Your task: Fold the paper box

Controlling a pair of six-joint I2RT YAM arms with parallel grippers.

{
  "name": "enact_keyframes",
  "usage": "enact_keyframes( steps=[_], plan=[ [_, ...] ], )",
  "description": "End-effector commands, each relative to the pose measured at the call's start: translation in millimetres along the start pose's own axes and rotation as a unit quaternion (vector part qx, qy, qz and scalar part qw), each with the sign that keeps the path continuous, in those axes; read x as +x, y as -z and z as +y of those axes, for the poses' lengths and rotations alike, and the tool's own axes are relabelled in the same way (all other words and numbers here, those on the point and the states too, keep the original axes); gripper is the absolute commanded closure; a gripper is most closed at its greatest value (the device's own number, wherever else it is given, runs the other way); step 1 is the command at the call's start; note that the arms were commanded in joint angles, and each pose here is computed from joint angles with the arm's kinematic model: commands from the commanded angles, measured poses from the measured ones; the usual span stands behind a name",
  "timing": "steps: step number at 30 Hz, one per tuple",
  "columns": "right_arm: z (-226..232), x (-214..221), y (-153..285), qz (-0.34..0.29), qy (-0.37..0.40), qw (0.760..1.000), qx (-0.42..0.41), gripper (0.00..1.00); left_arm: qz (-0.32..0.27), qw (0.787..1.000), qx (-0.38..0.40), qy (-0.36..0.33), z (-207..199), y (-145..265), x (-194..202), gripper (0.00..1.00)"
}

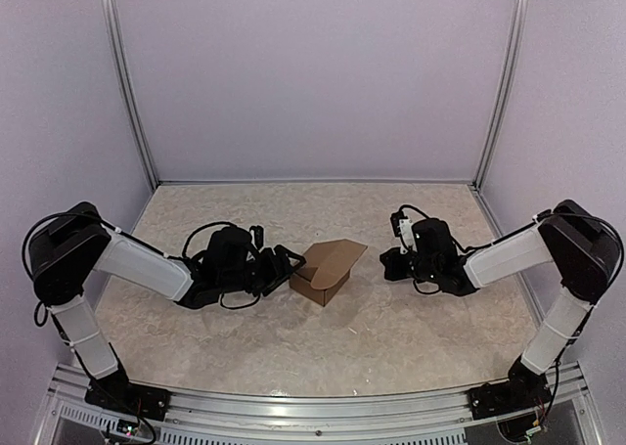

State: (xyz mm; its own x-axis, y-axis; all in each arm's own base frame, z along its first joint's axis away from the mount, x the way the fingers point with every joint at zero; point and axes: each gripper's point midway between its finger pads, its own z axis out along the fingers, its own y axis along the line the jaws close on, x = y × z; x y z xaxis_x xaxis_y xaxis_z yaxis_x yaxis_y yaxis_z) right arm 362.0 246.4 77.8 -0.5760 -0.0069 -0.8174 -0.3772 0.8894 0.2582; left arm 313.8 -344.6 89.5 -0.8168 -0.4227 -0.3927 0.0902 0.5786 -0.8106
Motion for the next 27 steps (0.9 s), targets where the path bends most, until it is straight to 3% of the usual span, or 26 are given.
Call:
enact_keyframes(
  steps=[1,11,27],
  plan=[
    [26,-6,-19,-0.009,-0.033,0.996,-0.08,1.0,0.002,1.0,0.025,0.016,-9,-6,-5,0.29],
    [44,11,-38,0.008,-0.037,0.989,-0.144,1.0,0.001,1.0,0.019,0.015,-2,-12,-17,0.29],
    [69,30,-24,0.019,-0.029,0.982,-0.184,1.0,0.011,0.999,0.03,0.017,5,-28,-36,0.3]
  ],
)
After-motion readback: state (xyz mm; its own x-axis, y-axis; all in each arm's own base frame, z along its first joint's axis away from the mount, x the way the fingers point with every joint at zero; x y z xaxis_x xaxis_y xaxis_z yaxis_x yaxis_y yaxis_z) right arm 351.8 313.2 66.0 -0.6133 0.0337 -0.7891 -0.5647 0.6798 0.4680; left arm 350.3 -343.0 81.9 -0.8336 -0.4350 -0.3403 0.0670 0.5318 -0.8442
